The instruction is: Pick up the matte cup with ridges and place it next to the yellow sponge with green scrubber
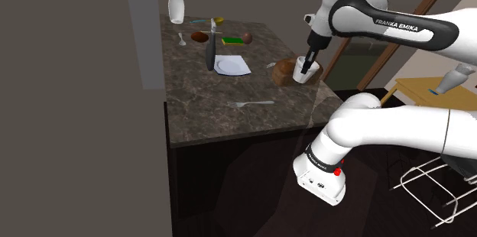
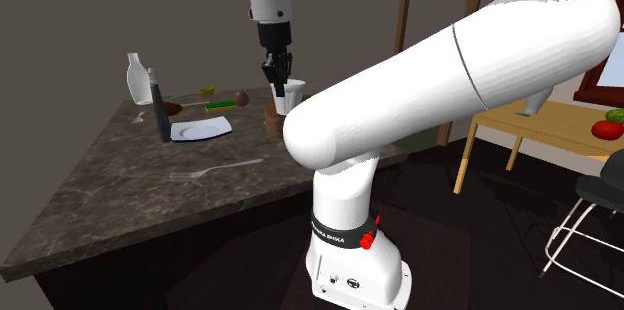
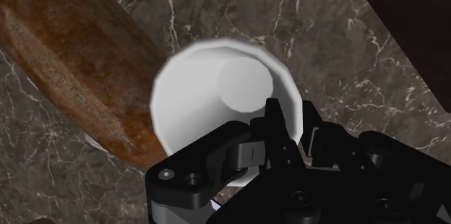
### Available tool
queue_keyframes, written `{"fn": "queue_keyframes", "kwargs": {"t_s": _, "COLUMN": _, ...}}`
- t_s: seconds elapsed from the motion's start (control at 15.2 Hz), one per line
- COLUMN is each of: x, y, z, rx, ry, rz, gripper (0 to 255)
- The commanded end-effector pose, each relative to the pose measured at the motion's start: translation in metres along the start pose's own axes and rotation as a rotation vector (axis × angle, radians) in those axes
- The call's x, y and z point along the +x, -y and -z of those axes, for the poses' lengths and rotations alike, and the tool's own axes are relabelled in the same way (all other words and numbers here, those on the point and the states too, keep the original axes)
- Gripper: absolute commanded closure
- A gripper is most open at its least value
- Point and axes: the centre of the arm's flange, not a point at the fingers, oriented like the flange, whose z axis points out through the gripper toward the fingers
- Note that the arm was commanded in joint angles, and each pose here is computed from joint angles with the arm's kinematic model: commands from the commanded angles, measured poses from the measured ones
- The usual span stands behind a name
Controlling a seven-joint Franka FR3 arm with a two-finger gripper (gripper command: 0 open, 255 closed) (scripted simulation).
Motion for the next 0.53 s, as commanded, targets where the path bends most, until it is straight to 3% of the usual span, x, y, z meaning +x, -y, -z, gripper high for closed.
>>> {"fn": "queue_keyframes", "kwargs": {"t_s": 0.0, "x": -0.001, "y": -0.001, "z": 0.01, "rx": 0.0, "ry": 0.0, "rz": 0.0, "gripper": 255}}
{"fn": "queue_keyframes", "kwargs": {"t_s": 0.26, "x": -0.001, "y": -0.004, "z": 0.03, "rx": 0.0, "ry": 0.0, "rz": 0.0, "gripper": 255}}
{"fn": "queue_keyframes", "kwargs": {"t_s": 0.46, "x": 0.033, "y": -0.023, "z": 0.029, "rx": 0.0, "ry": 0.0, "rz": 0.0, "gripper": 255}}
